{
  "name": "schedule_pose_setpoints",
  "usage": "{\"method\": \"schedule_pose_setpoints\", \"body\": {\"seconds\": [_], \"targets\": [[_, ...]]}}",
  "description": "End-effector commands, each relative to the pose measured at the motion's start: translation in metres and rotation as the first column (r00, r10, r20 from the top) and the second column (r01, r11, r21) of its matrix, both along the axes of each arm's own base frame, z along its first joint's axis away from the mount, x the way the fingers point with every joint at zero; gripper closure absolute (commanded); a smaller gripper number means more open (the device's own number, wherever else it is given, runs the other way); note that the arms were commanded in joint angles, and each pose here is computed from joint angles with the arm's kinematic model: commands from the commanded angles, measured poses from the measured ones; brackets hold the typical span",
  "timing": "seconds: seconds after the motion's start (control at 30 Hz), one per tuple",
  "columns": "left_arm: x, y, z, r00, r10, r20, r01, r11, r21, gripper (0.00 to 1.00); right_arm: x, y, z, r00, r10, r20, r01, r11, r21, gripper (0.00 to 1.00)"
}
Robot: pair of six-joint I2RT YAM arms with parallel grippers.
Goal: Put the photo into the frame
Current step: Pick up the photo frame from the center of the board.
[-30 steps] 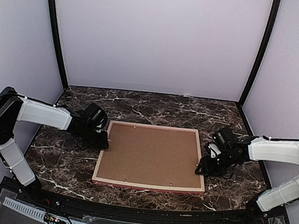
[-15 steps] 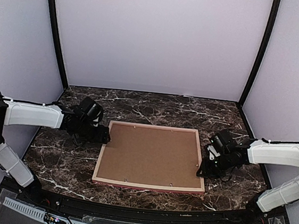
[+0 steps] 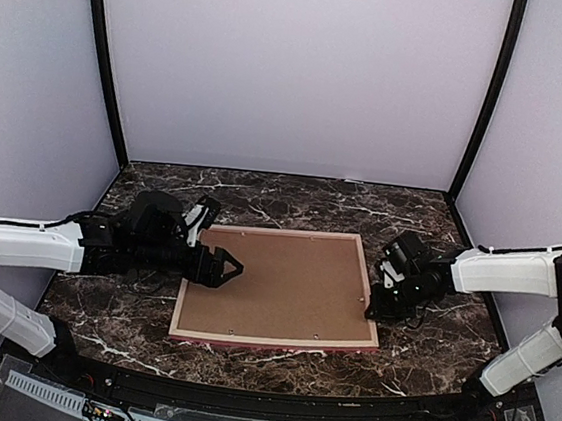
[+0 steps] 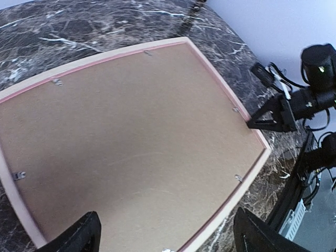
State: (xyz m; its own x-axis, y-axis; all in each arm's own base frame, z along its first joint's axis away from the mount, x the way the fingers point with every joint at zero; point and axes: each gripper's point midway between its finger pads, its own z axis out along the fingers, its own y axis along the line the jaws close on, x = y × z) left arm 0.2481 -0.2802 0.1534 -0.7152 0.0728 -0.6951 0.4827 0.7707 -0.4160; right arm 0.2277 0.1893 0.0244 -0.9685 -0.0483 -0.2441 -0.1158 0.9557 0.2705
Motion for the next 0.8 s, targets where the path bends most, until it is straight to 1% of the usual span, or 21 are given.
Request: {"method": "schedule_pose_setpoints", "body": {"seconds": [0.0,0.13,0.3,0.4,0.43,0.53,0.57,0.6,0.7,0.73,0.77], "targets": [[-0.018,-0.027,0.007,0.986,-0.121,0.113,0.121,0.993,0.009,0.11,0.01,-0.005,-0.012,0.999,0.046,0.013,-0.045,0.997,-0.065,1.0],[-0.031,-0.044,-0.004,0.976,-0.176,0.132,0.173,0.984,0.035,0.12,0.019,0.002,-0.014,0.998,0.062,0.03,-0.06,0.996,-0.059,1.0],[-0.038,-0.062,0.001,0.961,-0.212,0.176,0.204,0.977,0.061,0.11,0.028,0.008,-0.016,0.996,0.055,0.064,-0.053,0.998,-0.034,1.0],[-0.043,-0.072,0.006,0.94,-0.258,0.224,0.233,0.963,0.133,0.1,0.026,0.013,-0.013,0.997,0.059,0.057,-0.059,0.998,0.002,1.0],[-0.048,-0.078,0.011,0.922,-0.294,0.251,0.258,0.952,0.166,0.08,0.025,0.015,-0.011,0.997,0.064,0.051,-0.064,0.998,0.014,1.0],[-0.05,-0.083,0.016,0.891,-0.324,0.319,0.247,0.934,0.258,0.06,0.019,0.019,-0.002,0.996,0.089,0.029,-0.089,0.995,0.032,1.0],[-0.055,-0.088,0.019,0.869,-0.355,0.344,0.264,0.922,0.283,0.02,0.019,0.02,0.004,0.995,0.097,0.03,-0.098,0.995,0.034,1.0],[-0.054,-0.089,0.019,0.861,-0.357,0.361,0.255,0.919,0.301,0.01,0.018,0.02,0.009,0.994,0.105,0.024,-0.106,0.994,0.03,1.0],[-0.067,-0.097,0.012,0.806,-0.427,0.409,0.281,0.885,0.371,0.01,0.014,0.019,0.025,0.991,0.133,0.006,-0.133,0.991,0.018,1.0],[-0.07,-0.1,0.013,0.797,-0.433,0.422,0.283,0.884,0.373,0.01,0.013,0.02,0.031,0.99,0.144,0.0,-0.144,0.989,0.024,1.0],[-0.076,-0.102,0.006,0.766,-0.475,0.433,0.295,0.858,0.42,0.01,0.011,0.021,0.037,0.988,0.153,-0.01,-0.153,0.988,0.029,1.0]]}}
